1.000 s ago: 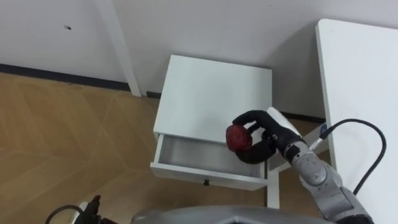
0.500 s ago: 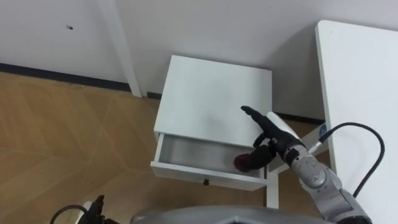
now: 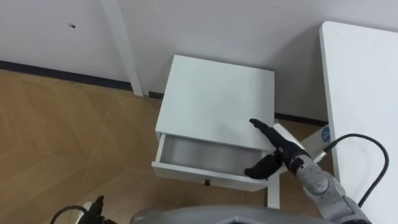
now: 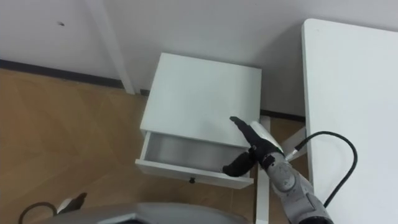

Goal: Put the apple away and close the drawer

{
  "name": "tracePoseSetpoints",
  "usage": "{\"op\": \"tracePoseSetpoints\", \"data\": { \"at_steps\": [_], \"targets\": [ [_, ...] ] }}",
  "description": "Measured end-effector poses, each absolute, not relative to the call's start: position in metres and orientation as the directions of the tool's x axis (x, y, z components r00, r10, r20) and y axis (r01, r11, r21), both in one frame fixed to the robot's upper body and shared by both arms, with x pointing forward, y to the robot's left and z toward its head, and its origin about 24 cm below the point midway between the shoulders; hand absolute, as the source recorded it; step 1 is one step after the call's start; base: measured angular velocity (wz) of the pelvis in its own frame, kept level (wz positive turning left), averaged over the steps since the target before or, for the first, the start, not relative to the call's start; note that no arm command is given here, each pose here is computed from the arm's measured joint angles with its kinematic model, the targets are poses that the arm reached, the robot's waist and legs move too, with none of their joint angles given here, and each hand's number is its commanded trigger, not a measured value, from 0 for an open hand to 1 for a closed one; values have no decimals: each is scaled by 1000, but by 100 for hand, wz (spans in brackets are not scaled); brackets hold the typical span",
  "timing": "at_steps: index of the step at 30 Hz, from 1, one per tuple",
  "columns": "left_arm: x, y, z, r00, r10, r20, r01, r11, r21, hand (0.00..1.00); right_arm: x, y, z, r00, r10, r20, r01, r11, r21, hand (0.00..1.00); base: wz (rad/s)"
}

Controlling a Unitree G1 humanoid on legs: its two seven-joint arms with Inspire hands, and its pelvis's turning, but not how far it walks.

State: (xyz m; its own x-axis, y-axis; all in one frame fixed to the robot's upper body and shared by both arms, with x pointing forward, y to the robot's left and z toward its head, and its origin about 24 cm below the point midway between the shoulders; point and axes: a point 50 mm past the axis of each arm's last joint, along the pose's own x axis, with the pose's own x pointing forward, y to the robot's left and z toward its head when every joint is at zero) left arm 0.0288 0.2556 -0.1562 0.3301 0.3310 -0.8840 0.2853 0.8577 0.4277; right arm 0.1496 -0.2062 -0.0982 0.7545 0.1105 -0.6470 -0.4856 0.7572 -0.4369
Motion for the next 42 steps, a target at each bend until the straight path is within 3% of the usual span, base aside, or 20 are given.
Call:
{"op": "tracePoseSetpoints", "data": {
  "at_steps": [6, 10, 15, 19, 24, 27, 29, 31, 33, 42],
  "targets": [
    [20, 256, -157, 303, 348, -887, 257, 866, 428, 0, 108, -230, -130, 641, -46, -766, -339, 879, -336, 0, 1],
    [15, 253, -160, 270, 353, -896, 233, 879, 417, 0, 106, -237, -131, 657, -125, -743, -203, 921, -334, 0, 35],
    [31, 258, -159, 294, 367, -882, 220, 872, 436, 0, 85, -278, -131, 581, -331, -744, -43, 900, -434, 0, 71],
    [23, 270, -157, 247, 398, -884, 208, 869, 449, 0, 77, -294, -129, 549, -383, -742, -50, 872, -487, 0, -25],
    [20, 271, -157, 226, 387, -894, 227, 872, 434, 0, 38, -295, -142, 358, -421, -834, -5, 892, -452, 0, 45],
    [1, 269, -158, 182, 385, -905, 229, 878, 419, 0, 12, -289, -148, 250, -412, -876, -1, 905, -426, 0, -1],
    [-9, 271, -157, 140, 399, -906, 221, 880, 421, 0, 11, -284, -150, 238, -403, -883, -1, 910, -416, 0, -38],
    [13, 287, -151, 207, 453, -867, 216, 843, 492, 0, 15, -274, -155, 233, -381, -895, -4, 920, -393, 0, -39],
    [5, 283, -153, 183, 460, -869, 202, 847, 492, 0, 17, -271, -157, 231, -368, -900, 9, 926, -377, 0, -44],
    [32, 271, -156, 262, 430, -864, 175, 859, 481, 0, 33, -267, -157, 294, -344, -892, 40, 936, -349, 0, -22]
  ]
}}
